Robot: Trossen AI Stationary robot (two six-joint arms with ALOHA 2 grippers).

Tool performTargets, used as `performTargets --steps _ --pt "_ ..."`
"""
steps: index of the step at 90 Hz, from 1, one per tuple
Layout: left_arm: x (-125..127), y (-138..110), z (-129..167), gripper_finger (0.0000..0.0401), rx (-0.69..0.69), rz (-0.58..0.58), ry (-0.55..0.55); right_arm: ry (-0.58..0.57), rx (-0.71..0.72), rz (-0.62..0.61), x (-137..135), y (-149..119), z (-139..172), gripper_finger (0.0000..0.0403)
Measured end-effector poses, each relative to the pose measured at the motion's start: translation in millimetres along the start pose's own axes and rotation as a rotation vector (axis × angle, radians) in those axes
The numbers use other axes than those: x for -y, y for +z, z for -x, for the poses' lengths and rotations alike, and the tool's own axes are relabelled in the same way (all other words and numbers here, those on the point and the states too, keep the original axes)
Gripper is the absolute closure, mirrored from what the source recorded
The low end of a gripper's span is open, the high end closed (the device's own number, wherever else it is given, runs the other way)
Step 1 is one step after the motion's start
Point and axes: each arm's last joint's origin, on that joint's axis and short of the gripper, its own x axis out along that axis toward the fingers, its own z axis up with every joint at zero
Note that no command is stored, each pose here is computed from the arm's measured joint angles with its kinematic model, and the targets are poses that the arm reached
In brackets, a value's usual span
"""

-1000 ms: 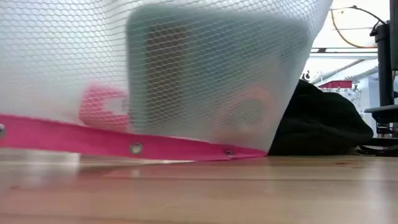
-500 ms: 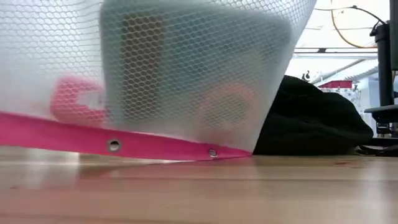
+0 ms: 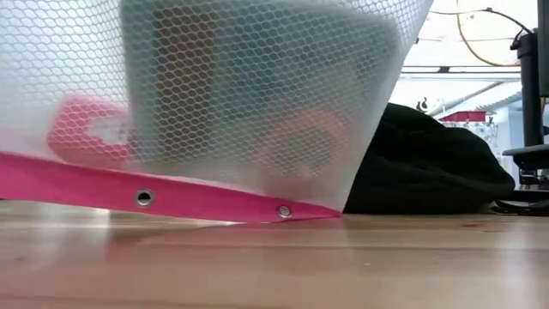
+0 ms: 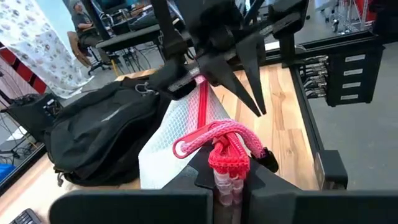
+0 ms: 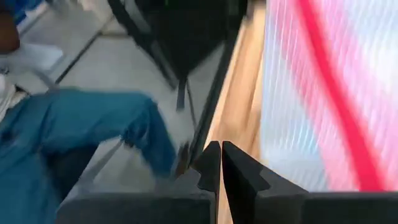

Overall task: Unpack backpack
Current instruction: Open the white zip bag

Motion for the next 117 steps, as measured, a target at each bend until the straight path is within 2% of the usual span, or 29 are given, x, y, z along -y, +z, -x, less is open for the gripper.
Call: performTargets --steps 11,20,40,52,86,117 --pt "0 0 0 0.0401 0.000 0.001 0.001 -0.032 0.150 0.125 -2 13 1 0.0398" --pt "0 0 -1 0.0401 0.002 0.002 0.005 -0.017 0.243 0.188 -7 20 2 0.0376" --pt "-1 1 -4 0.0401 0.004 0.012 0.016 0.012 0.368 0.123 -5 23 -14 0.0298" --pt "-3 3 -8 0.0401 0.003 0.024 0.025 0.035 0.421 0.104 -2 18 -29 0.0269" --pt "-8 7 -24 0.0401 0.002 0.065 0.063 0.018 0.447 0.041 13 15 -42 0.0254" --pt "-10 8 -28 0.0401 -0.003 0.066 0.075 -0.015 0.395 0.019 29 15 -45 0.0255"
